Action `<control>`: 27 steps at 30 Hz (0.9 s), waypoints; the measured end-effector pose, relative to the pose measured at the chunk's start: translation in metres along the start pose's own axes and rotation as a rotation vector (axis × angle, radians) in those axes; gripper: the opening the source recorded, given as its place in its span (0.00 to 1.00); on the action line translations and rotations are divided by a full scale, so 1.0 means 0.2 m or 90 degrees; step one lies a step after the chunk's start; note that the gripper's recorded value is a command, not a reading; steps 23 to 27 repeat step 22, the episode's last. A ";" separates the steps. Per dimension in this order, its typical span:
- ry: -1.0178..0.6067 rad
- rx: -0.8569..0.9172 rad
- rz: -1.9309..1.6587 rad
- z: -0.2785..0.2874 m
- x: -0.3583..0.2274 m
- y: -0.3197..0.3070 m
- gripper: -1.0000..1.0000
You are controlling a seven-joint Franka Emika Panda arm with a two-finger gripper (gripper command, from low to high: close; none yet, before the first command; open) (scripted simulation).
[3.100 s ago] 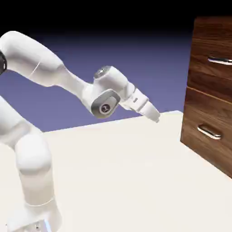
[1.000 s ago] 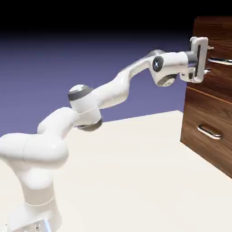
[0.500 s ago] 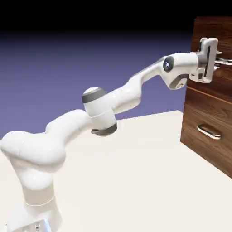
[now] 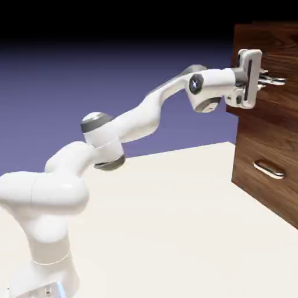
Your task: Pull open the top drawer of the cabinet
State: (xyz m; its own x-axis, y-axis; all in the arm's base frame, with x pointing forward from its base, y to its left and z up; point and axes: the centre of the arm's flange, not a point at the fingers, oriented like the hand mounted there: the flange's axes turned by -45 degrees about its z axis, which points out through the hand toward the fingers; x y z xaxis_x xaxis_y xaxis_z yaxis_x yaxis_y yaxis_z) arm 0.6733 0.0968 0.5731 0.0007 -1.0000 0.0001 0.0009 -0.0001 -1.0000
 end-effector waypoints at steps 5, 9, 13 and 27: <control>0.000 0.000 0.000 -0.21 0.00 0.00 0.00; 0.000 0.000 0.000 -0.39 0.00 0.00 0.00; 0.000 0.000 0.000 -0.59 0.00 0.00 0.00; 0.000 0.000 -0.001 -0.97 0.00 0.00 1.00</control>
